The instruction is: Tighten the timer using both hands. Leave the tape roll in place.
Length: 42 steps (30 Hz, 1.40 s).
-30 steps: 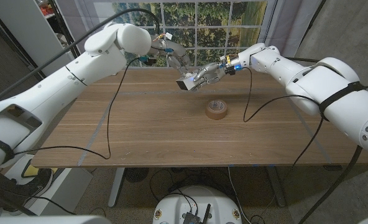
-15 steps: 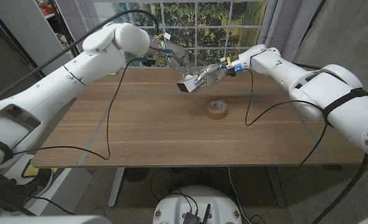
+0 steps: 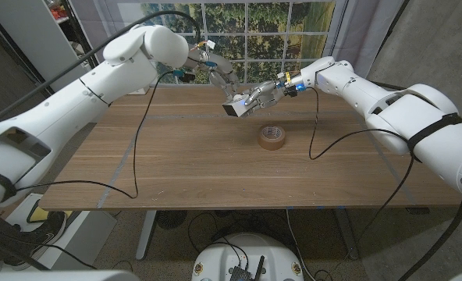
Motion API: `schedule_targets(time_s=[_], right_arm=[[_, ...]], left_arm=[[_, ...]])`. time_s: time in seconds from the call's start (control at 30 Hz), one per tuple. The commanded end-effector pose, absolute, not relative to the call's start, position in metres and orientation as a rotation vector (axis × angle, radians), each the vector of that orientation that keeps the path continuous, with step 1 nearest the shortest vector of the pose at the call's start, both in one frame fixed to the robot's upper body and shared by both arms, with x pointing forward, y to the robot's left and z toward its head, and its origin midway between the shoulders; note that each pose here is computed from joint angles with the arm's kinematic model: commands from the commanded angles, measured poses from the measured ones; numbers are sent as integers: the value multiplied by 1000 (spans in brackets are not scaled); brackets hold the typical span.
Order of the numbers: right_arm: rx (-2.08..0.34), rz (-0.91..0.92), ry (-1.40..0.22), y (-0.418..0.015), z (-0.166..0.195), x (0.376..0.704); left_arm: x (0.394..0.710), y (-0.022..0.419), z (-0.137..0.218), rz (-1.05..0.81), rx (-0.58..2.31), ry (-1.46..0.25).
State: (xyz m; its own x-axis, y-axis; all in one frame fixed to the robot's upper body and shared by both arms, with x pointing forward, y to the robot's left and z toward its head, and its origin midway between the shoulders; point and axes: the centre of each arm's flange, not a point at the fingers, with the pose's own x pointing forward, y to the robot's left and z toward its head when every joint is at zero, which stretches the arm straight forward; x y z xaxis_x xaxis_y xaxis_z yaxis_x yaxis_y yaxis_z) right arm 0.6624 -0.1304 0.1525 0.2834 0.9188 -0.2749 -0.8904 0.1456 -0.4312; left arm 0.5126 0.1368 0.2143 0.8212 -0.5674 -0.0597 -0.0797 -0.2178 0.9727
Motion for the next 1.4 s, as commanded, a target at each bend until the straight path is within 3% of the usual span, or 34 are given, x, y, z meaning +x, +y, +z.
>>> schedule_targets(time_s=[0.03,1.4], right_arm=[[-576,1310,-59,-131,151,663],[-539,1322,-65,-138,143,657]], left_arm=[[513,132,217,-494,1745,-527],[511,120,209,-544,1752,-524]])
